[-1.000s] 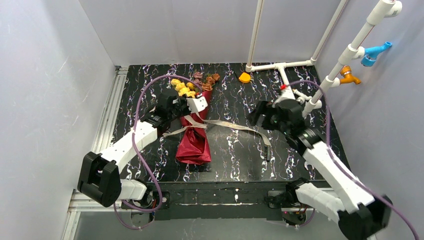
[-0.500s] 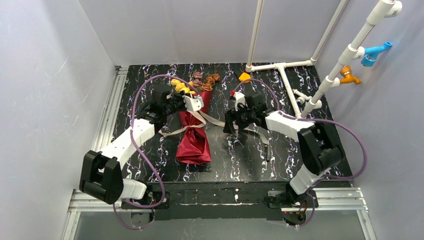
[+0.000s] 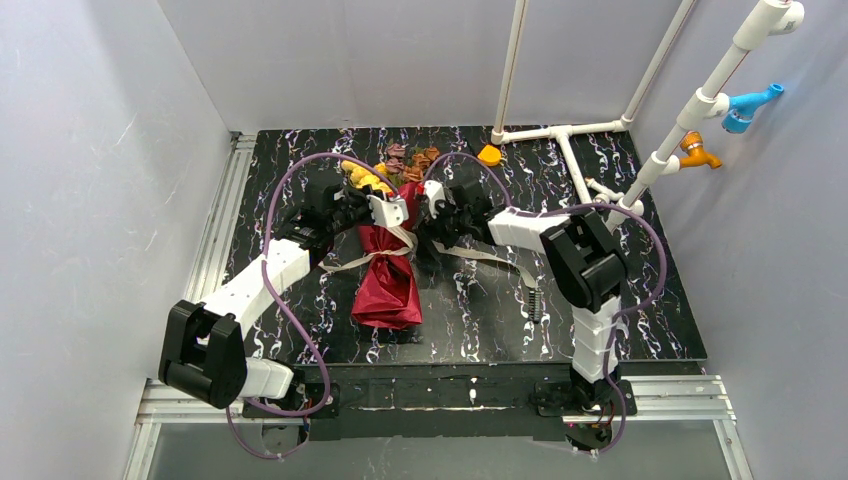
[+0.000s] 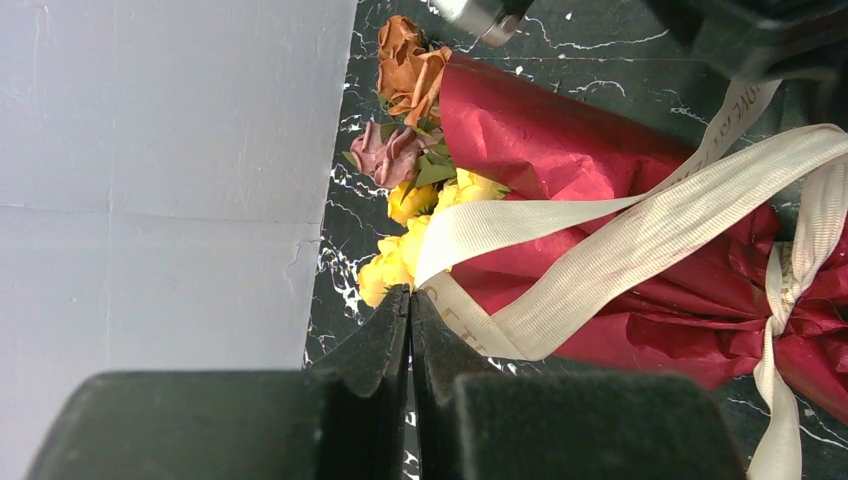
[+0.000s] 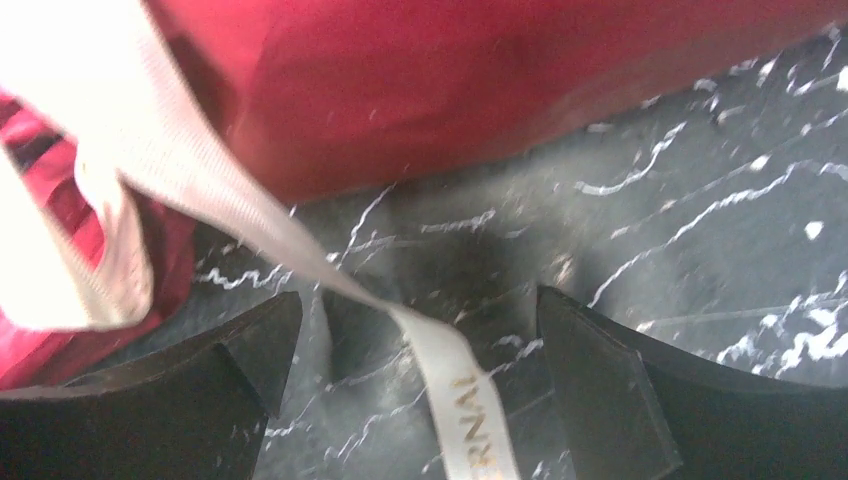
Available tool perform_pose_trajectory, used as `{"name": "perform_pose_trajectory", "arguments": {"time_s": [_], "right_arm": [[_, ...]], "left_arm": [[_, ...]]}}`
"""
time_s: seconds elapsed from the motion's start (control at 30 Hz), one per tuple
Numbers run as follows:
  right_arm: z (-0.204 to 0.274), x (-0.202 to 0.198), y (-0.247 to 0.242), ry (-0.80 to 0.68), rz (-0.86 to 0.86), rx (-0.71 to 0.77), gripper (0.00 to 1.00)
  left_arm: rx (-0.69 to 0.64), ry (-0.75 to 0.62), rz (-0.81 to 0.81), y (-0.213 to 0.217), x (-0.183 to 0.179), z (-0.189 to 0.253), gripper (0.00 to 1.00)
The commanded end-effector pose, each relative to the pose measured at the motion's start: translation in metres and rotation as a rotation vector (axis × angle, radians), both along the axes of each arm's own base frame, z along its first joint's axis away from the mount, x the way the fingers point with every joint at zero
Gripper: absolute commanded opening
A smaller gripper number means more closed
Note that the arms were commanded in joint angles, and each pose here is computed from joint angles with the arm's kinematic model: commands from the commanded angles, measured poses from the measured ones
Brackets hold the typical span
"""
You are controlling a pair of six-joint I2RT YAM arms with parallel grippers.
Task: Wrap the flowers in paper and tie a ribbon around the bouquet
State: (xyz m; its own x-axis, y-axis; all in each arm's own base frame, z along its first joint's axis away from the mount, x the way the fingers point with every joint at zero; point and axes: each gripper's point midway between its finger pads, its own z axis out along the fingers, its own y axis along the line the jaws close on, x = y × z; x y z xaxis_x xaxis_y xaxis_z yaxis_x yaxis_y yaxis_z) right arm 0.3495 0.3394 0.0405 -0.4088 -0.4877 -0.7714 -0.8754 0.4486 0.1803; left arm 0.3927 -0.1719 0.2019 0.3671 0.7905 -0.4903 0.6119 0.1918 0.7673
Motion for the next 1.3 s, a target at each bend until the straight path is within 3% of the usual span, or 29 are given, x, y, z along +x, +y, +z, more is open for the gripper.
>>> {"name": "perform_pose_trajectory", "arguments": {"time_s": [0.0,0.1,0.13,0.17,0.2,0.23,0.27,0.57,0.77,0.93,1.27], "right_arm": [[0.018,0.029,0.024,-0.099,0.027,0.066,0.98],[0.012,0.029,0.033,-0.075,0.045,0.091,0.9],[0.009,0.027,0.034,-0.063,0.056,0.093,0.82],[0.008,0.024,0.035,-0.054,0.069,0.097,0.66],[0.008,0.021,0.035,-0.046,0.081,0.096,0.38],[0.01,0.02,0.035,-0.04,0.088,0.092,0.2],[0.012,0.017,0.033,-0.032,0.094,0.084,0.12],[0.079,0.013,0.007,-0.094,0.021,0.023,0.01],[0.105,-0.033,0.004,0.043,0.093,0.056,0.01],[0.073,-0.078,0.019,0.171,0.143,0.074,0.01],[-0.013,-0.088,0.017,0.416,0.127,-0.102,0.01]], "left_arm": [[-0.013,-0.017,-0.032,-0.003,-0.003,0.005,0.0],[-0.014,-0.018,-0.03,-0.003,-0.002,0.005,0.0],[-0.013,-0.017,-0.029,-0.002,-0.002,0.004,0.0],[-0.013,-0.016,-0.028,-0.002,-0.002,0.004,0.0],[-0.013,-0.016,-0.027,-0.001,-0.002,0.004,0.0],[-0.011,-0.02,-0.027,-0.001,-0.002,0.005,0.0],[-0.01,-0.021,-0.024,0.0,-0.002,0.005,0.0],[0.051,-0.08,0.049,0.016,0.008,0.007,0.0],[0.072,-0.106,0.129,0.03,0.014,0.002,0.0],[0.06,-0.097,0.193,0.038,0.019,-0.015,0.0],[0.046,-0.046,0.228,0.04,0.024,-0.047,0.0]]}}
